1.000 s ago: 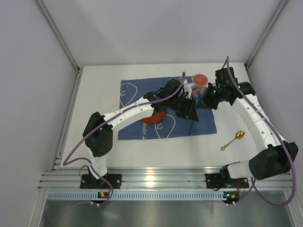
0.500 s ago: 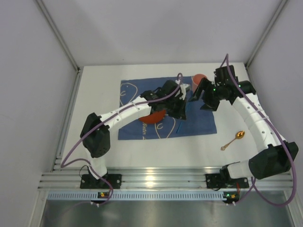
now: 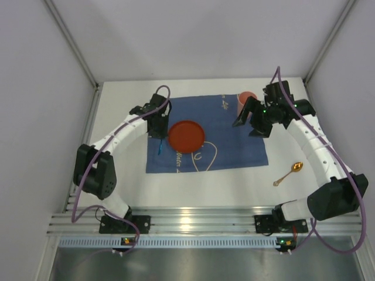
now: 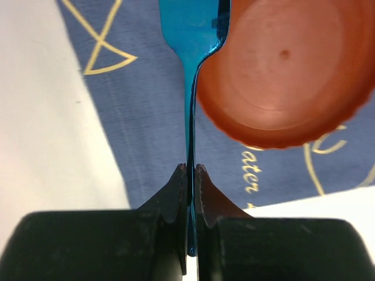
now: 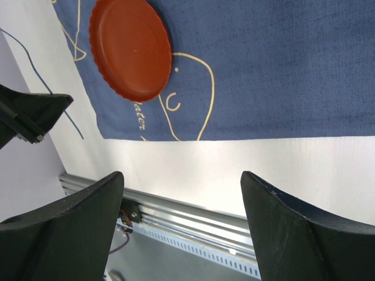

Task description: Set the dinner table for one person

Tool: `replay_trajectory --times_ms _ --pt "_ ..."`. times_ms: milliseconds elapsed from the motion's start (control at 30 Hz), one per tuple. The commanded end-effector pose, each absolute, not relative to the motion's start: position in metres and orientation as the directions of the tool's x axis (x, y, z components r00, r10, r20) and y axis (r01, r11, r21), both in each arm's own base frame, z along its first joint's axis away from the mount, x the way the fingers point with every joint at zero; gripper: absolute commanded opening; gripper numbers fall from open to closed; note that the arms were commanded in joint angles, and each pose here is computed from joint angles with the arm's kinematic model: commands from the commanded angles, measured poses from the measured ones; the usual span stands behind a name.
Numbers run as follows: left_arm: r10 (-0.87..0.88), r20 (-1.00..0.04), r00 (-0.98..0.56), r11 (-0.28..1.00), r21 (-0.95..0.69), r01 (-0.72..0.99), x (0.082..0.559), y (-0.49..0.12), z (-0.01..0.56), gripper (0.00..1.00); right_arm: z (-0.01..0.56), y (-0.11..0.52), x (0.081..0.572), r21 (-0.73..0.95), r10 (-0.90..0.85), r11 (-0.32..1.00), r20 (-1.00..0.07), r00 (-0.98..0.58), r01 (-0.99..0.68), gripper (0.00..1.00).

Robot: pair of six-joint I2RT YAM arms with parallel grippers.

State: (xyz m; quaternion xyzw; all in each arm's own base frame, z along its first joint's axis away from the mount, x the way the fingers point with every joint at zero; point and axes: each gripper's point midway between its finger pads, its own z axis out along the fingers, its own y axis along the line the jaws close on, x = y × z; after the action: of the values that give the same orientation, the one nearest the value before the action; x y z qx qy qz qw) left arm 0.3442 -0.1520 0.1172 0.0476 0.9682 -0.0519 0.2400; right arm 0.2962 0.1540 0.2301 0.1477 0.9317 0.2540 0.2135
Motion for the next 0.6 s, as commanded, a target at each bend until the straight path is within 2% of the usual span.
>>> replay_trajectory --times_ms 0,333,367,400,500,533,567 --pt "0.146 -0.453 -0.880 0.988 0.105 0.110 0.349 -0.126 0.101 0.00 0.234 0.153 0.292 0.536 0.356 0.834 -0.342 -0.870 0.131 0.81" --pt "0.044 -0.426 -0.904 0.994 0.110 -0.004 0.374 -0.117 0.051 0.01 0.235 0.103 0.277 0.460 0.391 0.865 -0.364 -0.845 0.202 0.82" --pt "0.035 -0.429 -0.903 0.994 0.105 -0.011 0.376 -0.118 0.050 0.05 0.233 0.091 0.277 0.430 0.408 0.873 -0.380 -0.830 0.232 0.84" --pt "0.030 -0.433 -0.901 0.995 0.101 -0.015 0.378 -0.118 0.049 0.22 0.231 0.080 0.275 0.405 0.418 0.878 -0.388 -0.821 0.255 0.86" --pt "0.011 -0.442 -0.897 0.998 0.064 -0.019 0.384 -0.125 0.048 0.44 0.219 0.040 0.265 0.330 0.490 0.866 -0.406 -0.771 0.376 0.89" --pt "0.004 -0.447 -0.895 0.998 0.055 -0.023 0.385 -0.127 0.050 0.60 0.213 0.027 0.261 0.306 0.518 0.853 -0.406 -0.753 0.422 0.92" --pt "-0.001 -0.452 -0.892 0.999 0.046 -0.024 0.387 -0.129 0.052 0.66 0.200 0.012 0.252 0.270 0.549 0.836 -0.395 -0.737 0.478 0.92"
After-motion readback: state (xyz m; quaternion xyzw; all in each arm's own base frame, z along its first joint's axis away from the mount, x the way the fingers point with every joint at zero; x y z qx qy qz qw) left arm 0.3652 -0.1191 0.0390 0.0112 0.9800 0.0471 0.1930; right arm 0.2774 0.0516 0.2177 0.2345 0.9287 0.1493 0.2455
